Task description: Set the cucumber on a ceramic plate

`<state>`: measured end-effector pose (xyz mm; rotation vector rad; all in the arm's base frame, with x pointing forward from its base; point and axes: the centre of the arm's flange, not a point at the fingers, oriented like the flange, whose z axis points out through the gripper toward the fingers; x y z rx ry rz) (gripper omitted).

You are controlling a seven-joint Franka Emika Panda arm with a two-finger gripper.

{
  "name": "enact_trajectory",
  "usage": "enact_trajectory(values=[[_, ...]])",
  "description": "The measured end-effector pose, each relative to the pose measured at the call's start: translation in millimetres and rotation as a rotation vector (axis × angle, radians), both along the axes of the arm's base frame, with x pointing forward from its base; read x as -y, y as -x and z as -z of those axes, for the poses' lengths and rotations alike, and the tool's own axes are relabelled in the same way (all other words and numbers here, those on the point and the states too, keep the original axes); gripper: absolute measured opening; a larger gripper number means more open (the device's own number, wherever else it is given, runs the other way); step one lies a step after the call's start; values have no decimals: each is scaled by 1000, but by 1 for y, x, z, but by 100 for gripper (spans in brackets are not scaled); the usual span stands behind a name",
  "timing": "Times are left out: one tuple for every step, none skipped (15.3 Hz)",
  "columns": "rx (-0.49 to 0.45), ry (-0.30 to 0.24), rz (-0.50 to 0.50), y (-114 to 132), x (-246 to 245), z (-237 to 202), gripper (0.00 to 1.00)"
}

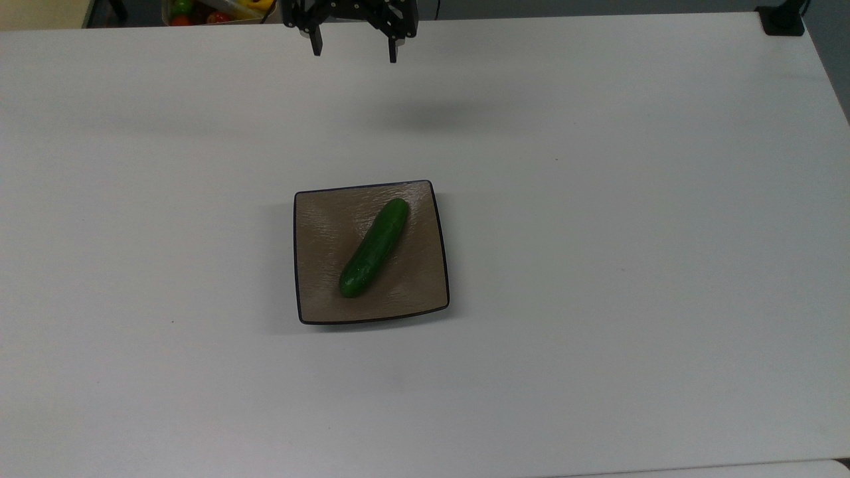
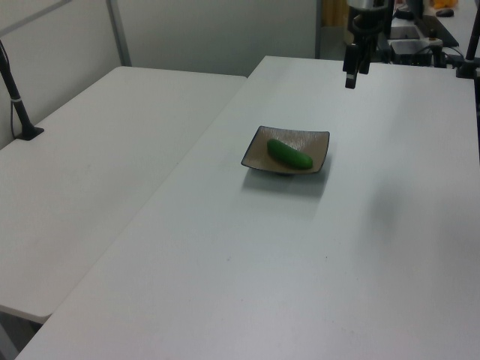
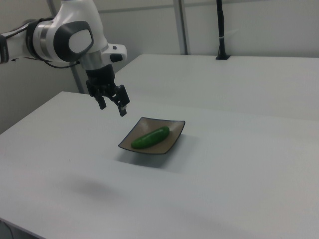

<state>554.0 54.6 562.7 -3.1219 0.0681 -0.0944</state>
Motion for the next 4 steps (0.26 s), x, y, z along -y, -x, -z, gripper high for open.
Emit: enact_trajectory(values=[[5,0,0,1,0,-3,100],[10,-1,1,2,1,-5,100],[13,-1,2,3,1,-7,100],[14,-1,3,3,2,-8,100]])
